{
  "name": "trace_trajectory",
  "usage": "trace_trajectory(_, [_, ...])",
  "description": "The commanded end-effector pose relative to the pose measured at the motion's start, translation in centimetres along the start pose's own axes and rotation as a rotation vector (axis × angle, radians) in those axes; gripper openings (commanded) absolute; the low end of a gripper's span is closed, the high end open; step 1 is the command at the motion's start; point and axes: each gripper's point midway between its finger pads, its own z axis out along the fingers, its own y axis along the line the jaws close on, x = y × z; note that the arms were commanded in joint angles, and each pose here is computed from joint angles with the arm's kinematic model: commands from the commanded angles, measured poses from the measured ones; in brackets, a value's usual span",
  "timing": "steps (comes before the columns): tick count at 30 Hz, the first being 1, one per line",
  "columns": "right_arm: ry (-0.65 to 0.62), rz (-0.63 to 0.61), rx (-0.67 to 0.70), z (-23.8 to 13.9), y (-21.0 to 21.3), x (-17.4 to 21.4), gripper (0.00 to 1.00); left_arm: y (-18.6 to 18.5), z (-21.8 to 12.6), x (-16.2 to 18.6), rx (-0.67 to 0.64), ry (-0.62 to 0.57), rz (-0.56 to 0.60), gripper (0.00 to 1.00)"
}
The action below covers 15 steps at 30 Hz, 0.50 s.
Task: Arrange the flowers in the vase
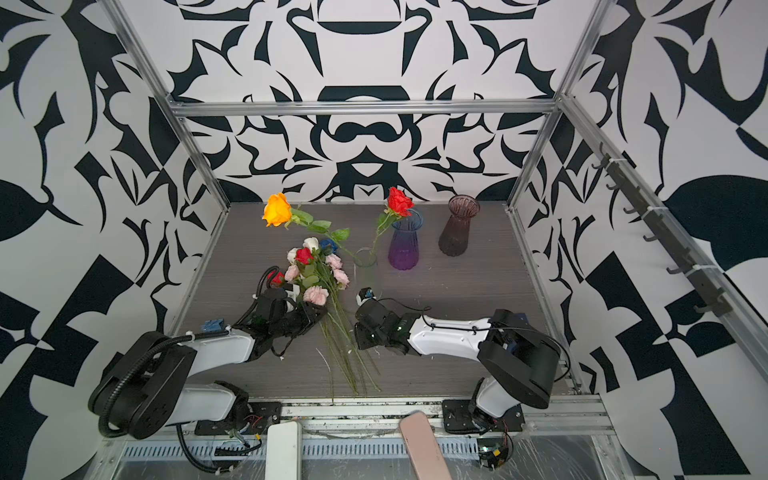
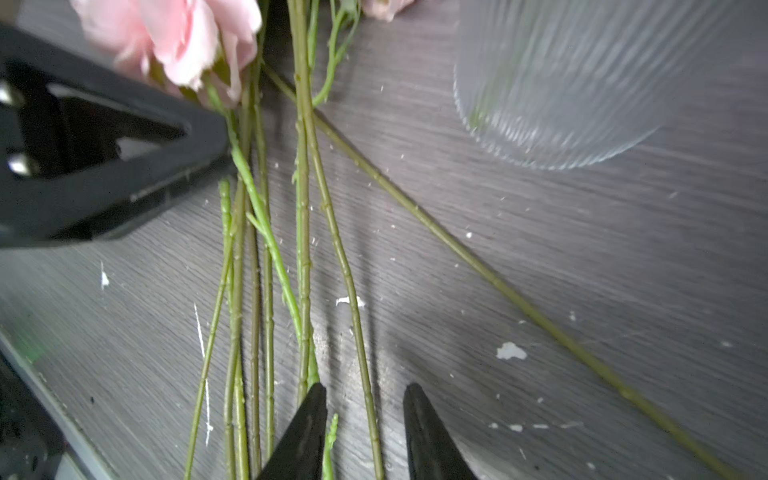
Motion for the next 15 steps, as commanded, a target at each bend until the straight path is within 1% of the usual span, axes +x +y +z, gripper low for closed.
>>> trace_trajectory(1, [-0.017,-0.032,-0.080,-0.2,2.1,-1.2,0.35,-1.0,0.9,-1.6,0.029,-0.039,0.017,0.37])
trace_trajectory(7, [0.000,-0.043,-0.127,0.0,2.9,-0.8,0.36,-1.1,2.0,-2.8,0.039,-0.061,0.019,0.35])
trace_trajectory(13, [0.006,-0.043,-0.134,0.2,3.0,-0.8,0.35,-1.2,3.1,-3.8,0.036,-0.063,0.025,0.34])
trace_trajectory(15, [0.009,-0.043,-0.135,0.2,3.1,-0.8,0.35,-1.2,3.5,-4.3,0.043,-0.063,0.022,0.32])
